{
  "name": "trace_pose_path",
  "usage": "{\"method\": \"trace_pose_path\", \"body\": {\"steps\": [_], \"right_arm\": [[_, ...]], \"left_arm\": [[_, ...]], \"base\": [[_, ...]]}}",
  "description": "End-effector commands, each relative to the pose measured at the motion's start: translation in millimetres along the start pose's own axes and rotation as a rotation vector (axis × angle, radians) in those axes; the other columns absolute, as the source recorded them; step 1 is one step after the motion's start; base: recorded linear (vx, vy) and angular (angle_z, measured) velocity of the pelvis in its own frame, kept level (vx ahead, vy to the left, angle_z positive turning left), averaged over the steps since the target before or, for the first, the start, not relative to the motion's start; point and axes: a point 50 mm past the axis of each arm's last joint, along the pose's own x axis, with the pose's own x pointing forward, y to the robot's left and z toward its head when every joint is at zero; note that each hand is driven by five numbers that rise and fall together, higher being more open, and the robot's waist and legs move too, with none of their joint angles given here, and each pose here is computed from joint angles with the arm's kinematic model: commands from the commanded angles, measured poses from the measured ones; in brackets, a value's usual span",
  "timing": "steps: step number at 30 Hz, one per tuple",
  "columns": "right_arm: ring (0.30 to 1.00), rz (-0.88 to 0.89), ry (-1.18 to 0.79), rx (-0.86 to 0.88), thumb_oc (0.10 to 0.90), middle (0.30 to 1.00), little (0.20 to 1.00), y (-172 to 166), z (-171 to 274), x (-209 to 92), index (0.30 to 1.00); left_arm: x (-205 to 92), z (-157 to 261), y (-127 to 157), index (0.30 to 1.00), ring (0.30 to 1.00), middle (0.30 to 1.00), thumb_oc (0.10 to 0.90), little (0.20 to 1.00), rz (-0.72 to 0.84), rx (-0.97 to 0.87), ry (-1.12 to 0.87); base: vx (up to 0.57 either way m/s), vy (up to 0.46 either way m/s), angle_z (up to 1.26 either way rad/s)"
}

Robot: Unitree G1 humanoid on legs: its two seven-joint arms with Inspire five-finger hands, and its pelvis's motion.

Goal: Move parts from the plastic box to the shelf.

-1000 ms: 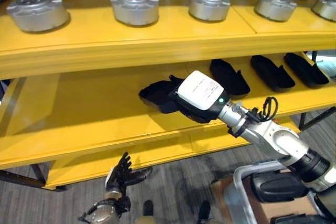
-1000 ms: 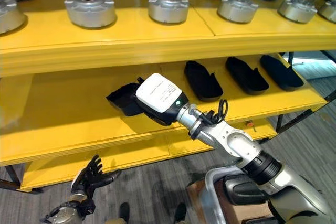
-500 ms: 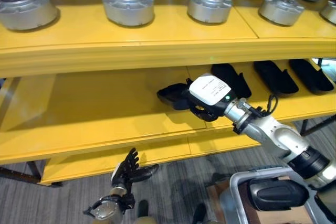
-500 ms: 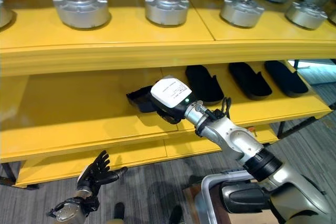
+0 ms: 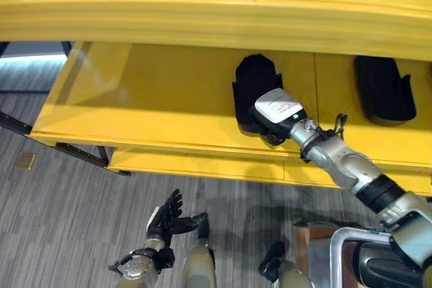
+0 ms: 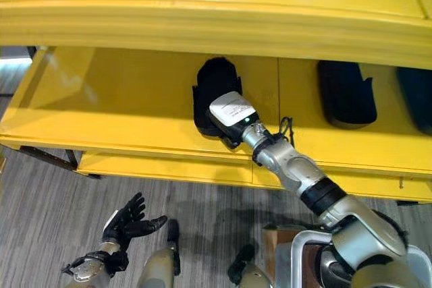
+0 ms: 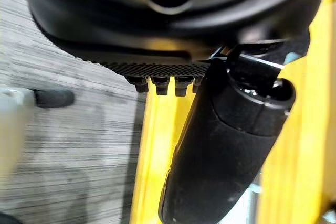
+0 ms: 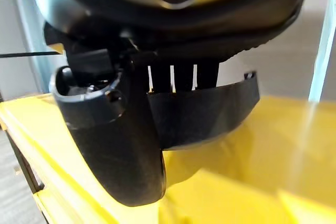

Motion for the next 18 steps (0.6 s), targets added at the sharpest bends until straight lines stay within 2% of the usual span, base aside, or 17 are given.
{"method": "trace_pose_path", "body": {"steps": [1, 5, 18], "right_arm": [[0.3, -0.288, 0.052, 0.052, 0.4, 0.3, 0.3, -64.8, -16.2, 13.6, 0.3], [0.3, -0.367, 0.181, 0.039, 0.4, 0.3, 0.3, -78.0, -46.1, 6.6, 0.3], [0.3, -0.527, 0.323, 0.021, 0.4, 0.3, 0.3, -121.7, -80.5, 3.4, 0.3]], "left_arm": [[6.3, 53.0, -2.6, 1.0, 1.0, 1.0, 0.9, 1.0, -0.061, 0.014, -0.25], [7.8, 60.9, -4.6, 1.0, 1.0, 1.0, 0.9, 1.0, -0.077, 0.041, -0.277], [9.7, 72.0, -6.2, 1.0, 1.0, 1.0, 0.9, 1.0, -0.082, 0.039, -0.321]], "base": [[-0.03, 0.091, 0.15], [-0.01, 0.075, 0.12], [-0.02, 0.048, -0.02]]}}
